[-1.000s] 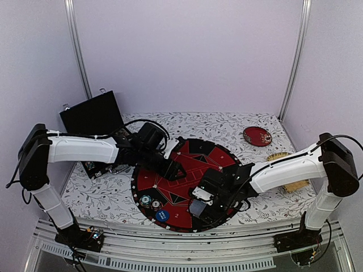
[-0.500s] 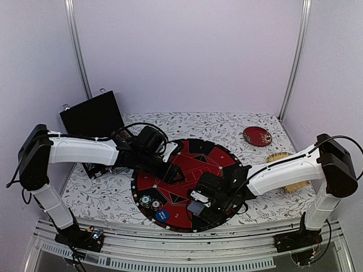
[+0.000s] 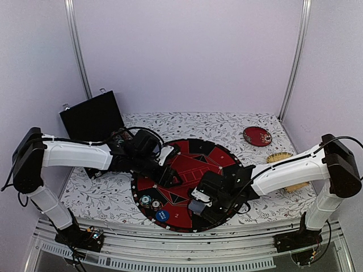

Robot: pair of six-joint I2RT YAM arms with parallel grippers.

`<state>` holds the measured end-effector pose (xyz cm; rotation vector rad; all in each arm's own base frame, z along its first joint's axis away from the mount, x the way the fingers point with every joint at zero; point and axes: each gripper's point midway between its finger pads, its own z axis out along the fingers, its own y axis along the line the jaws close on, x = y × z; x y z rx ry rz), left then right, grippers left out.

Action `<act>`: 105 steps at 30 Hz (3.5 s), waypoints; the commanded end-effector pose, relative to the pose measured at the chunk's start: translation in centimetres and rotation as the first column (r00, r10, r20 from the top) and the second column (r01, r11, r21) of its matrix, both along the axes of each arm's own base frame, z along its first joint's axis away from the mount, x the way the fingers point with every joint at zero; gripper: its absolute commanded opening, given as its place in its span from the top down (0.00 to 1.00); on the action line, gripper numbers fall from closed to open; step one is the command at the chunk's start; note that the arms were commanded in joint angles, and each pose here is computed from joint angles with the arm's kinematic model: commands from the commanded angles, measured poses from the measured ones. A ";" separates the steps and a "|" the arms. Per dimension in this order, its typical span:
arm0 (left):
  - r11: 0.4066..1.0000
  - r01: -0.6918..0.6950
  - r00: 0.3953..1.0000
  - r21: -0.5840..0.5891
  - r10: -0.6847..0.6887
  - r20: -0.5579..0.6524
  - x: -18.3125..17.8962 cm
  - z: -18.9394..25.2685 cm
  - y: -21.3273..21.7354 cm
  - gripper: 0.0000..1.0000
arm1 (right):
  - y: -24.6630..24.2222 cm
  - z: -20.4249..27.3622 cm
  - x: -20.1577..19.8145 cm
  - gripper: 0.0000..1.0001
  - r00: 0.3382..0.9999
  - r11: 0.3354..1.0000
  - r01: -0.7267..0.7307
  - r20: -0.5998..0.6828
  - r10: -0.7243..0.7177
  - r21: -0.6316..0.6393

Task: Distribute texas hold em gaming equipment
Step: Pick up the face-down deck piles from position 1, then pass from the right arm to the left, then pass from the left arm to the right

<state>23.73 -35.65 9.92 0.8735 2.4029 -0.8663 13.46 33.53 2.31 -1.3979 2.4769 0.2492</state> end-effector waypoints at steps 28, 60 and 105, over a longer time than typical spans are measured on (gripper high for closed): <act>0.891 -0.053 0.971 -0.452 -0.061 -0.233 -3.2 2.3 -0.3 0.24 | 4.5 8.5 3.5 0.50 0.907 0.953 -0.278 0.359 0.218 0.123; 0.861 0.050 0.930 -0.506 -0.225 -0.290 -5.0 1.2 -4.4 0.64 | 8.2 12.2 6.3 0.51 0.821 0.932 -0.345 0.517 0.242 0.111; 0.838 0.116 0.939 -0.533 -0.268 -0.216 -6.0 3.4 -3.6 1.00 | 6.2 8.5 5.8 0.44 0.873 0.921 -0.372 0.378 0.307 0.112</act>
